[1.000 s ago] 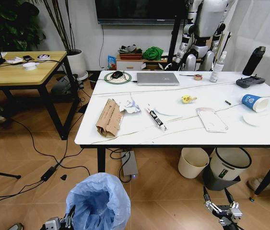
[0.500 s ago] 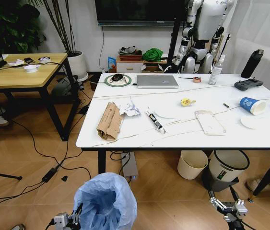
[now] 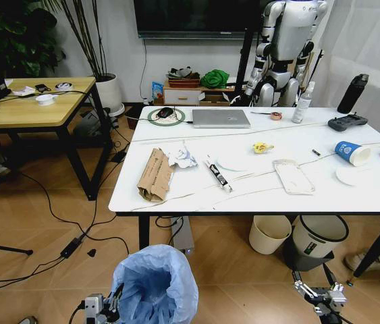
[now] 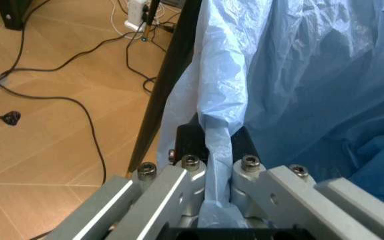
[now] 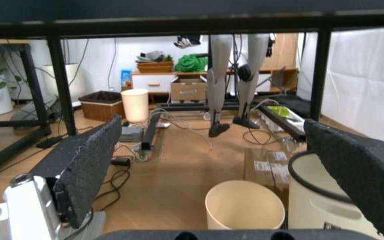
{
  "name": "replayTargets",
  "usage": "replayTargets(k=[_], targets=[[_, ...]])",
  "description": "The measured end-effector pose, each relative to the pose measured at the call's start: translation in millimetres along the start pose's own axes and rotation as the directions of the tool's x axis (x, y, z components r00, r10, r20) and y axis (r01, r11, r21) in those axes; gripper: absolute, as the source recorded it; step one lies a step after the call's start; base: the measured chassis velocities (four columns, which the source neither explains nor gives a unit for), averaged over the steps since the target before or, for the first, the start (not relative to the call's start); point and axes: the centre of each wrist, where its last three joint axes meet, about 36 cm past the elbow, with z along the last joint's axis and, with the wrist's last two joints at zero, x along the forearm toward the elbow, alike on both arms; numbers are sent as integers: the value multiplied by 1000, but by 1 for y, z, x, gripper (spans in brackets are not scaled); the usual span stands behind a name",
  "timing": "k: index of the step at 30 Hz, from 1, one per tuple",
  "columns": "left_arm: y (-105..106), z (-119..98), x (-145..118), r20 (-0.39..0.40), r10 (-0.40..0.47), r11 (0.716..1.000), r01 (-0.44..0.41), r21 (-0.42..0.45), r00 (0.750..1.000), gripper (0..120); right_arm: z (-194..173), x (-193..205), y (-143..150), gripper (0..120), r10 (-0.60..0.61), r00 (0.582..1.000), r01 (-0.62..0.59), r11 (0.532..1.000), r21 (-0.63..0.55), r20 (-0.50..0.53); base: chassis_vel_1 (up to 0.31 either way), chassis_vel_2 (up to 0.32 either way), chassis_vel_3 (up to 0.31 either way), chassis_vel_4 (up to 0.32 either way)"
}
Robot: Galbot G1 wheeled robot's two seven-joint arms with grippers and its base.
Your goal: Pick up the trash bin and place the trash from the table into it.
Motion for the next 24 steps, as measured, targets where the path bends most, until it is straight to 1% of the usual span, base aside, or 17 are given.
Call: replayTargets(k=[12, 14, 21, 24], targets=[[7, -2, 8, 5, 3, 1000, -3, -2, 1000, 0, -6, -6, 3, 100, -21, 1000, 21, 1000, 14, -4, 0, 0, 0, 0], [10, -1, 9, 9, -5, 1000, 5, 1, 1000, 0, -7, -6, 3, 100, -20, 1000, 20, 1000, 16, -2, 0, 0, 0, 0], [8, 8, 10, 17, -23, 999, 23, 25, 1000, 0, -6, -7, 7, 100, -29, 1000, 29, 1000, 8, -3, 0, 0, 0, 0], [8, 9, 10, 22, -30, 999, 29, 28, 999, 0, -5, -6, 8, 100, -30, 1000, 30, 1000, 5, -5, 0, 0, 0, 0]])
